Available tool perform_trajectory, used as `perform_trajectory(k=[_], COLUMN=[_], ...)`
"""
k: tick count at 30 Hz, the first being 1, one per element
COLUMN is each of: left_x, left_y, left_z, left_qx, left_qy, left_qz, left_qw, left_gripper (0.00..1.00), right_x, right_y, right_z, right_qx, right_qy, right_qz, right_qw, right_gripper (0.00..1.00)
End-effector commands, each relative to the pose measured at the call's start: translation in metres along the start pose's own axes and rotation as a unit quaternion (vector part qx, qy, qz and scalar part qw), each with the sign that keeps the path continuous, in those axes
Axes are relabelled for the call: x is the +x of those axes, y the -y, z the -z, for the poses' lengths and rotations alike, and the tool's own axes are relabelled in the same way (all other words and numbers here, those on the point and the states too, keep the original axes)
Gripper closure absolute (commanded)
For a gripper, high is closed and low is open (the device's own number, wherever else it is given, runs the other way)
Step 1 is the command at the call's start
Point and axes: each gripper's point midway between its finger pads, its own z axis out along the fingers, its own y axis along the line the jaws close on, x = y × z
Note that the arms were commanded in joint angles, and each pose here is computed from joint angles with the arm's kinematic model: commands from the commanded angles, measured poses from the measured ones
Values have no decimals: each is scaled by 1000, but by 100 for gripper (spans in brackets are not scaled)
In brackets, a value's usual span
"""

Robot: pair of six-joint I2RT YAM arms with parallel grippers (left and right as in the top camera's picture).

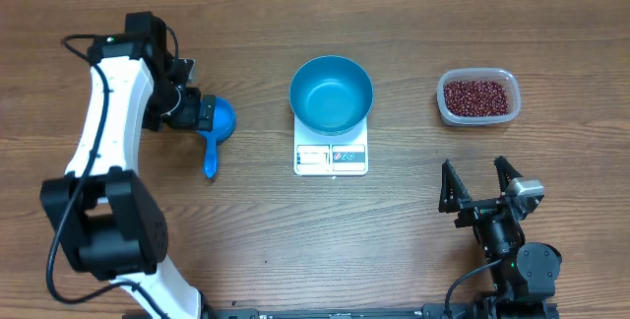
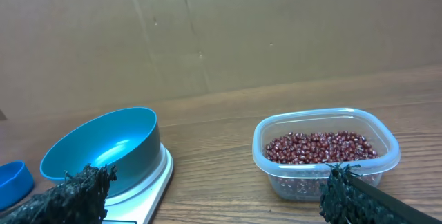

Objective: Scoop item into bowl and weigh 150g on scale
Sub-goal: 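Move the left gripper forward over the blue scoop's cup, then lower the left gripper and grasp the blue scoop's rim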

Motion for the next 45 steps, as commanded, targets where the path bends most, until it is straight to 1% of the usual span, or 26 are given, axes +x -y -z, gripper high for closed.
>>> perform_trajectory(k=[1, 9, 19, 24, 32, 35, 45], left_x=[-17, -40, -59, -61, -61, -61, -48], left_y=[-6, -10, -12, -12, -13, -13, -13], left_z=[-9, -27, -25, -25, -27, -35, -96], left_qx=[-7, -11, -17, -17, -21, -19, -7], left_qy=[14, 41, 78, 82, 81, 72, 1], left_qz=[-8, -8, -9, -11, -35, -35, -34], left_qw=[1000, 999, 997, 996, 996, 997, 999], left_gripper=[0, 0, 0, 1, 0, 1, 1], right_x=[2, 2, 2, 2, 2, 2, 2], right_y=[1, 1, 1, 1, 1, 1, 1], right_z=[0, 0, 0, 0, 0, 0, 0], right_qx=[-1, -1, -1, -1, -1, -1, -1], right_qy=[2, 2, 2, 2, 2, 2, 2], right_qz=[5, 5, 5, 5, 5, 5, 5], right_qw=[1000, 1000, 1000, 1000, 1000, 1000, 1000], right_gripper=[0, 0, 0, 0, 0, 0, 0])
